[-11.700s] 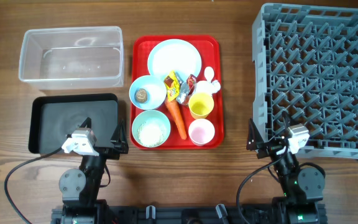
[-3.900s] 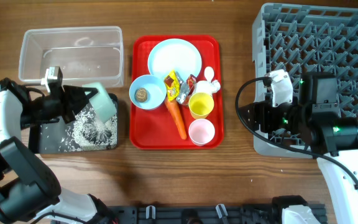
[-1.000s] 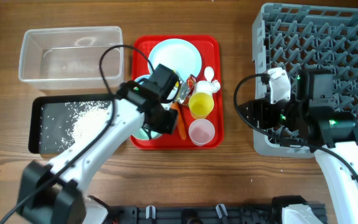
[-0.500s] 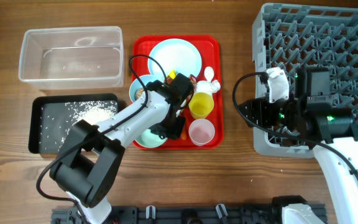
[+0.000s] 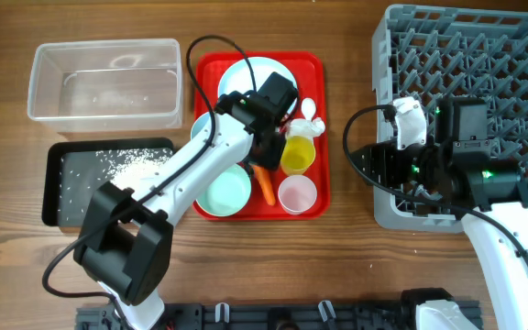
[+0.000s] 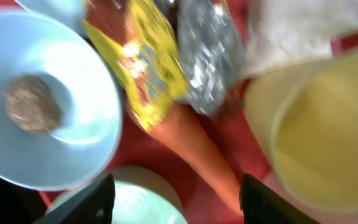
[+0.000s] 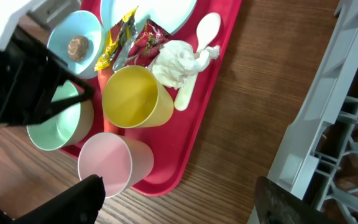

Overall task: Sort waste into correct bins and load items into the dishwasher rack
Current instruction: 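Grasp the light-blue bowl holding the cookie with the left gripper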

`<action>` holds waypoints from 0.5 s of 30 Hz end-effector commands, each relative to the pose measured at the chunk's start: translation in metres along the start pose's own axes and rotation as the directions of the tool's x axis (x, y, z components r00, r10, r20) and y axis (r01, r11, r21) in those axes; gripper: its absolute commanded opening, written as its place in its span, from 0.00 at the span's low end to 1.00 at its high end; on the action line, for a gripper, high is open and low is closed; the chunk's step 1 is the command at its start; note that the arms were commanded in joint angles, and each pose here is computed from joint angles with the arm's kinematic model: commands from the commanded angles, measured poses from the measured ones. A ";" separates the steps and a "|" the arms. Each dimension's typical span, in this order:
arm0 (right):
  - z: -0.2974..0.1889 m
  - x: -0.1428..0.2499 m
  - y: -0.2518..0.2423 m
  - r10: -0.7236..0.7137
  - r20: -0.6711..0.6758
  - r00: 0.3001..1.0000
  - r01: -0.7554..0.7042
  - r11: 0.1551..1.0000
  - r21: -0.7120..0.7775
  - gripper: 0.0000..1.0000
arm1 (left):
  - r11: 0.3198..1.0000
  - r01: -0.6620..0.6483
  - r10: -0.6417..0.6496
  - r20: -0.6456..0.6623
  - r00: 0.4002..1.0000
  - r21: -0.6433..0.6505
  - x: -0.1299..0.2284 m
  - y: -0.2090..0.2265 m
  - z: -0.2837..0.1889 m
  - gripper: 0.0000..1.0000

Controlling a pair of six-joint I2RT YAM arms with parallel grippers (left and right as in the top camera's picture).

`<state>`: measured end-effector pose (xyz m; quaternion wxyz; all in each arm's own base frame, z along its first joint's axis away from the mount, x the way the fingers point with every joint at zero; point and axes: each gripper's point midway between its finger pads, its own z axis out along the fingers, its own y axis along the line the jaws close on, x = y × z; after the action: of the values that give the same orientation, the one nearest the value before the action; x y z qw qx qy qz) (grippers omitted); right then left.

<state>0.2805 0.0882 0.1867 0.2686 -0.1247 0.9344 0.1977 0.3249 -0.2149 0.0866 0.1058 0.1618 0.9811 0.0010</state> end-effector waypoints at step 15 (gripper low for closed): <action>0.001 -0.002 0.000 -0.002 0.001 1.000 0.002 1.000 0.000 0.80 | 0.988 0.096 -0.106 -0.080 0.991 -0.119 -0.004 0.056 0.056 0.46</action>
<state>0.2806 0.0882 0.1868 0.2690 -0.1248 0.9343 0.1977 0.3593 -0.1680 0.0445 0.0858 0.1026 0.9897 0.0505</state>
